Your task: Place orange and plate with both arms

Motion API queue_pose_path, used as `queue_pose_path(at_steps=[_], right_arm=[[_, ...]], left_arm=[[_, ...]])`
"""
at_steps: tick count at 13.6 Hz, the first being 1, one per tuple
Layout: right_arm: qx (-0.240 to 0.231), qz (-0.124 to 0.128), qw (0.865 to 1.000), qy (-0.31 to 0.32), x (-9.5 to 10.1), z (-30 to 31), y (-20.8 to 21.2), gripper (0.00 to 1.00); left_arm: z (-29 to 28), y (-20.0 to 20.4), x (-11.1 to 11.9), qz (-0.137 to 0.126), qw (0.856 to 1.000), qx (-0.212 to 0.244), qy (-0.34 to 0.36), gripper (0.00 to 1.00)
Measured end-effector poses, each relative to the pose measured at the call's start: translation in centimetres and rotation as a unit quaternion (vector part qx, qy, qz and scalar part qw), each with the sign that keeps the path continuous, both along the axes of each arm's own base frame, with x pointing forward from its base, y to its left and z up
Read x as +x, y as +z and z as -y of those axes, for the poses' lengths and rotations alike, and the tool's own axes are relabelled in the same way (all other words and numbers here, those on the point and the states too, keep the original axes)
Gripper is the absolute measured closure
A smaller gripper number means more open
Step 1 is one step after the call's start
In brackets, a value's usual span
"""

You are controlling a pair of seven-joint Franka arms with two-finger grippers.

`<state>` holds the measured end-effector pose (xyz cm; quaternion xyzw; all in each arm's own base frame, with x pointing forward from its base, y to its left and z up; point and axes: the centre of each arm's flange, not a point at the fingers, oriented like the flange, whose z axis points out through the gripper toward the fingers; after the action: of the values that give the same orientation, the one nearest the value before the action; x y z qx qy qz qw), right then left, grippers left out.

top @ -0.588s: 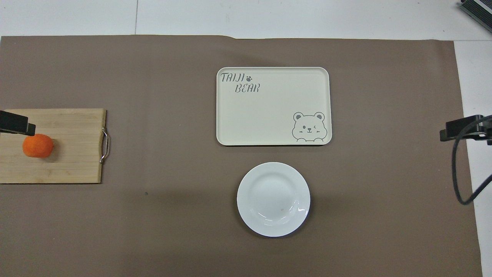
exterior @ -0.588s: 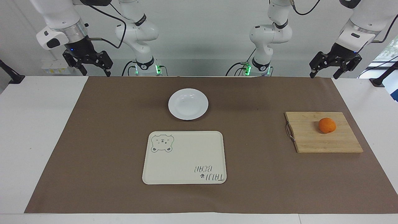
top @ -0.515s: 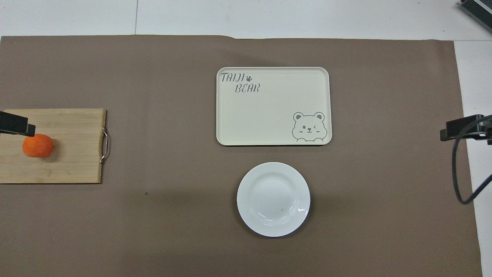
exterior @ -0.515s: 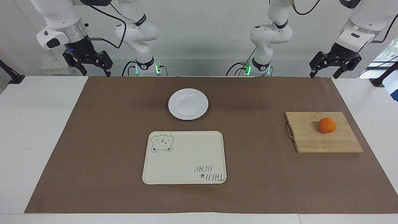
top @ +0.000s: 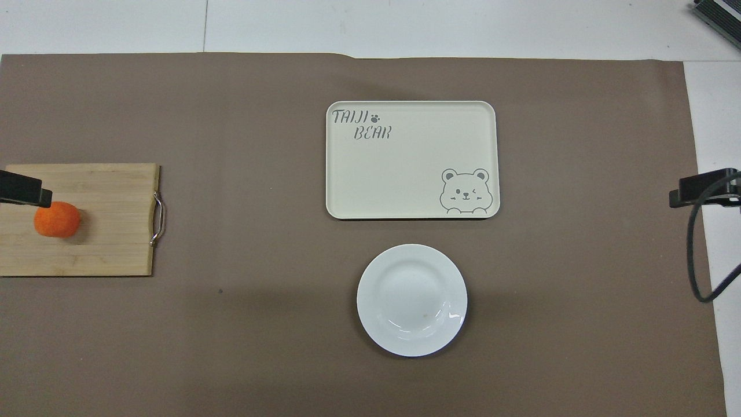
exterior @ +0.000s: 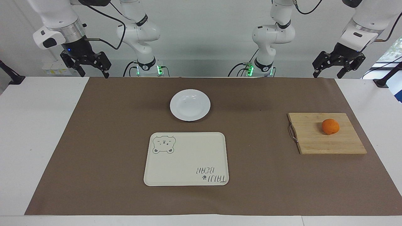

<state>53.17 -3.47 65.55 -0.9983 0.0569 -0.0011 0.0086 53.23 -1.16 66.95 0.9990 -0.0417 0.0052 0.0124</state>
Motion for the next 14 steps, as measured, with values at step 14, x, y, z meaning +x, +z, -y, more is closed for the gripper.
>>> queue_pose_path(at_steps=[14], right_arm=[[0.000, -0.001, 1.000, 0.002, -0.01, -0.22, -0.01, 0.00]], left_arm=[[0.03, -0.06, 0.92, 0.034, 0.999, -0.001, 0.000, 0.00]])
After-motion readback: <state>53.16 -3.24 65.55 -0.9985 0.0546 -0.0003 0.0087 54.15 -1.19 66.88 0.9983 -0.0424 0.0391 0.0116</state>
